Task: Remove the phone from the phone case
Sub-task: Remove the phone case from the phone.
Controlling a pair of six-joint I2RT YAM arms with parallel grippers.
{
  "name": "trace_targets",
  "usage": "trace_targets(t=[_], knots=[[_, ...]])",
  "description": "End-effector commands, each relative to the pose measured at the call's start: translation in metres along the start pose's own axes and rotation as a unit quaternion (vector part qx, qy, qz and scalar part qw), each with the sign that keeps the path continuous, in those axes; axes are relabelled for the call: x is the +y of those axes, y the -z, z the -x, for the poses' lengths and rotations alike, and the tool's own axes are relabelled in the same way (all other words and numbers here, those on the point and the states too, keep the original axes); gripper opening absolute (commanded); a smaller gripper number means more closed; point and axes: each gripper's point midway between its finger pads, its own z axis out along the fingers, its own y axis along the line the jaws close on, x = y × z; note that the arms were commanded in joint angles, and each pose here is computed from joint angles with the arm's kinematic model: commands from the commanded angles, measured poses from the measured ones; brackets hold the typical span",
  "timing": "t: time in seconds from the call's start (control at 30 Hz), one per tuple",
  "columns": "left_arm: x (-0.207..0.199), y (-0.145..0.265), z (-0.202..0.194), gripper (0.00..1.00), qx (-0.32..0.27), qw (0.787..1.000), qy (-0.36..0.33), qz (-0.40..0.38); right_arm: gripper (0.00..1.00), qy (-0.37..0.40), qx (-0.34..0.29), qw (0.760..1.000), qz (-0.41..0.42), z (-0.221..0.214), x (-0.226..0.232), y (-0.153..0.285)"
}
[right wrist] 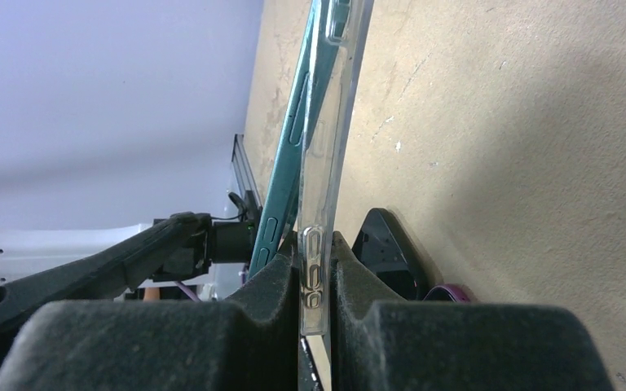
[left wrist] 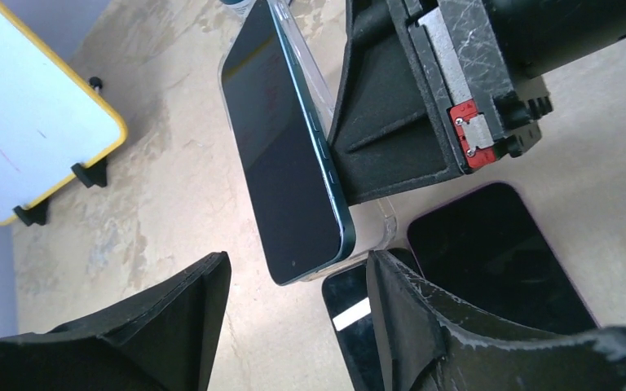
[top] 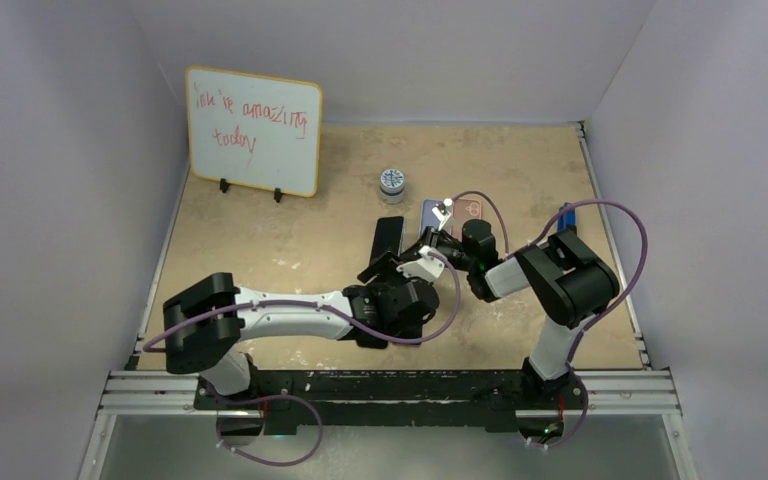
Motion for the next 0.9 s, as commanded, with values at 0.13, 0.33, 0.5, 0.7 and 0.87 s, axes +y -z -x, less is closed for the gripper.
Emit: trace_targets(t=[0.13,0.33,0.5,0.7,0.87], knots=[[0.011,-0.006,0.017,0.61,-0.018,0.997,-0.007,0.07,0.0,0.044,-0.01,0.997,0.07,0.016,0.038,0.0],[0.005,-0.019,0.007,0.6,-0.014,0.995,-0.018,0.093,0.0,0.03,-0.004,0.995,0.096,0.013,0.044,0.001],[0.012,-0.026,0.002,0.57,-0.003,0.99,-0.028,0.135,0.0,0.027,-0.003,0.993,0.119,0.012,0.05,0.003],[0.015,-0.036,-0.005,0.49,0.013,0.988,-0.036,0.146,0.0,0.031,-0.005,0.991,0.128,0.012,0.054,0.004],[0.017,-0.03,-0.007,0.26,0.022,0.988,-0.024,0.149,0.0,0.036,-0.009,0.991,0.127,0.013,0.054,0.005]])
